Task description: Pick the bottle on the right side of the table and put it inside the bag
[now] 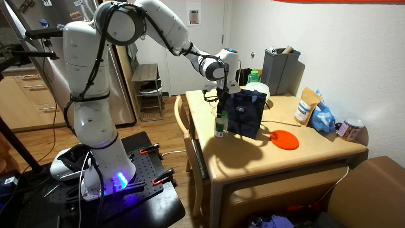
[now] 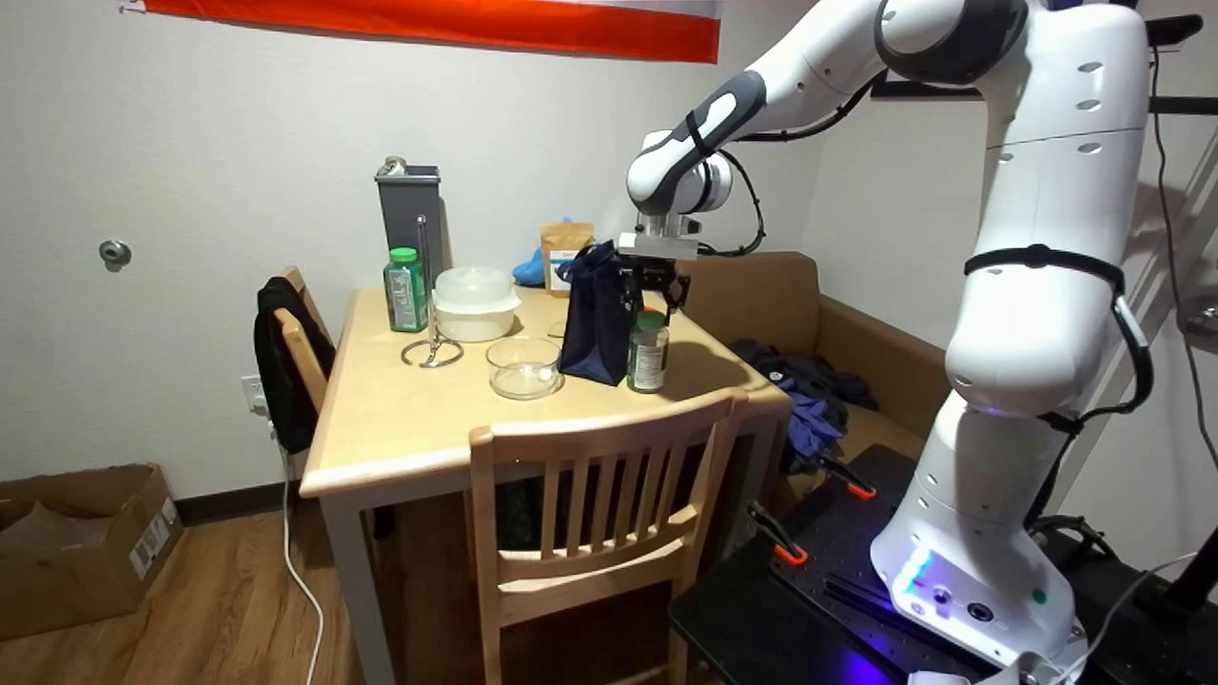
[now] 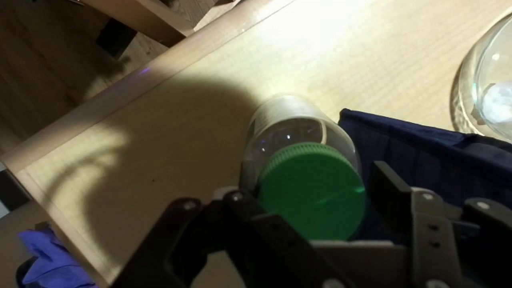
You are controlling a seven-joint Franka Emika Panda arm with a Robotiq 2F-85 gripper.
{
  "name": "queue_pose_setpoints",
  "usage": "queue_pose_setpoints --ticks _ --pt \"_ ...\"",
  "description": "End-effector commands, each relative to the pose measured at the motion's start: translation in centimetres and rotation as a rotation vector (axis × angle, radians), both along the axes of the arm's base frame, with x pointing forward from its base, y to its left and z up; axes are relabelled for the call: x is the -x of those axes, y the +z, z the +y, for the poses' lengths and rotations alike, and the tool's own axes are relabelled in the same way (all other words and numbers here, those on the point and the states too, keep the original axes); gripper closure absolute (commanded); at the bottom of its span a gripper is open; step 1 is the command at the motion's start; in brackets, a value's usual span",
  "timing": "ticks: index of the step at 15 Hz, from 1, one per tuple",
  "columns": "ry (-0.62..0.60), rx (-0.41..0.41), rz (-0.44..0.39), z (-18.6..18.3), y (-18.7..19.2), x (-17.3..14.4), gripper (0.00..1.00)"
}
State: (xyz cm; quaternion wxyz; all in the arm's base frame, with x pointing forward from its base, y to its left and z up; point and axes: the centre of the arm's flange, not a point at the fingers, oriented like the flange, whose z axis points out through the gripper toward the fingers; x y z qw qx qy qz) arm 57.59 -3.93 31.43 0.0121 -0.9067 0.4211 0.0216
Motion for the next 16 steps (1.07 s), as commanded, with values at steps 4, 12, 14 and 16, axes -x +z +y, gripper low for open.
queue_pose_setpoints --ticks 4,12,14,16 --pt "0.009 0.017 -0.077 1.4 1.6 -0.5 0.6" --pt "0.128 0.171 -0.077 2.5 9.9 3.2 0.6" --pt "0.144 0.217 -0.095 2.5 12.9 4.5 0.6" --pt "0.158 0.256 -0.129 2.8 16.0 5.7 0.6"
